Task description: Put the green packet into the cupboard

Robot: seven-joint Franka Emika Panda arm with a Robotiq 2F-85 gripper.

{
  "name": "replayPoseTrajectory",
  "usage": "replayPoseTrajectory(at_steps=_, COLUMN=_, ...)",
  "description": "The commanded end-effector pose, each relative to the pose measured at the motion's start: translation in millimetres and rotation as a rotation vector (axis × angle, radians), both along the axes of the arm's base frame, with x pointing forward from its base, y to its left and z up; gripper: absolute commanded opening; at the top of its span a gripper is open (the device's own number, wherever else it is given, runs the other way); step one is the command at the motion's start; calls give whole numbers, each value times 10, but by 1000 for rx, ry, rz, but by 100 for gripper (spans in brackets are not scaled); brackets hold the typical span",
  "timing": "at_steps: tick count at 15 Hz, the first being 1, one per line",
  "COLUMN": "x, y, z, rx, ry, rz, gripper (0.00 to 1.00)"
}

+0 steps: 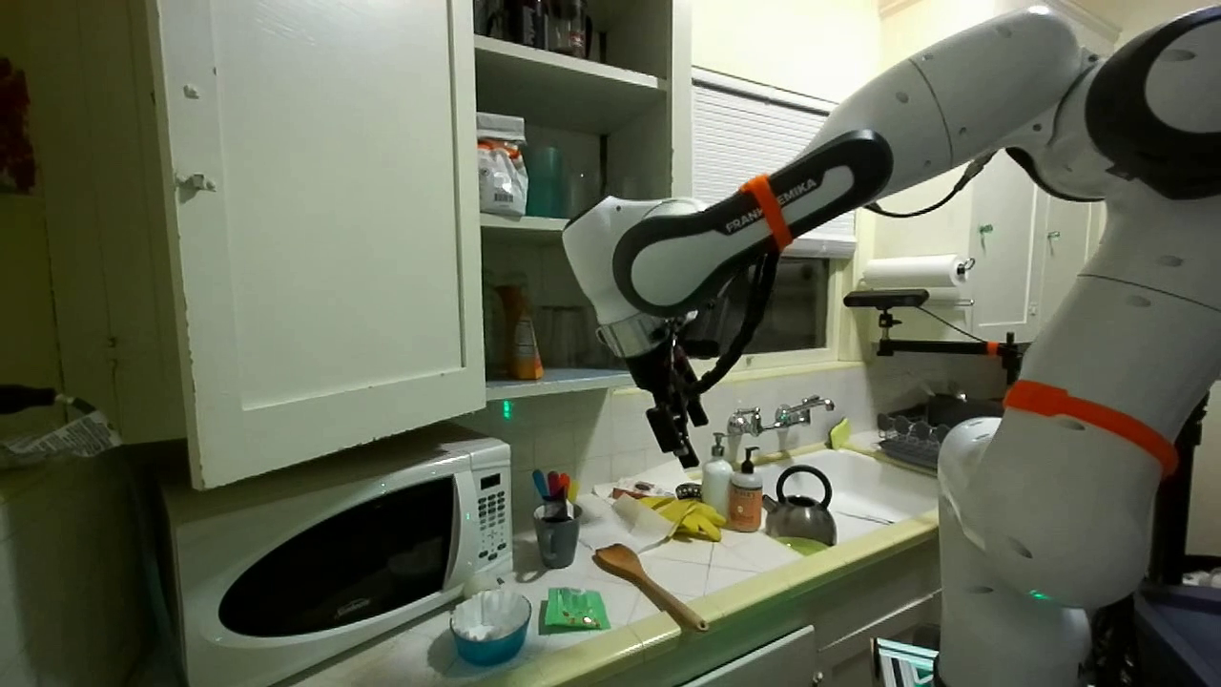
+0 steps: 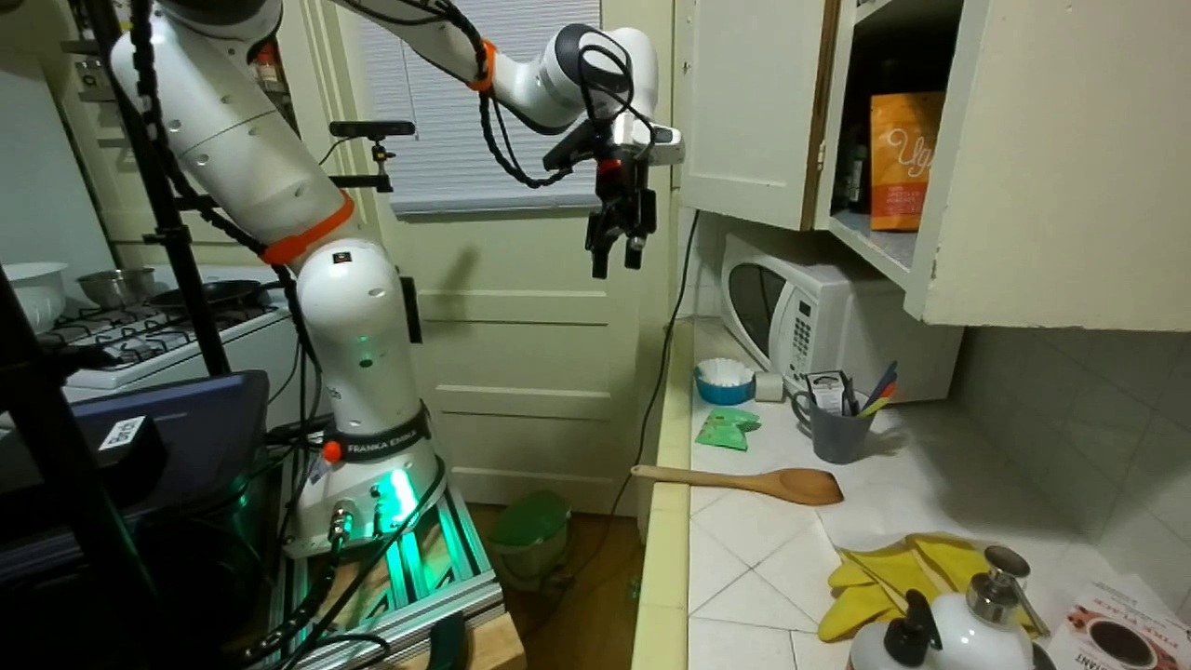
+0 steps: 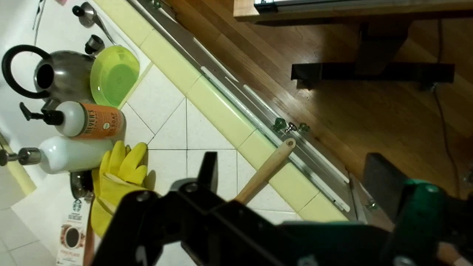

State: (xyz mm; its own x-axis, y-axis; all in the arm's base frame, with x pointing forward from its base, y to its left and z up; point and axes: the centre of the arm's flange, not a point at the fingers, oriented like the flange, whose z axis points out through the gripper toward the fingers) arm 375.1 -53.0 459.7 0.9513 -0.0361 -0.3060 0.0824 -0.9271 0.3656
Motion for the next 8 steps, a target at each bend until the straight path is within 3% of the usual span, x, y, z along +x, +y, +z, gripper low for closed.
replayPoseTrajectory(at_steps=1, x=303, y=-376, z=-739, rx=60, ry=93, rz=167, gripper=100)
replayPoseTrajectory(at_steps=8, x=803, y=-1038, z=-1903, rx=271, ry=164, rz=494, gripper=100)
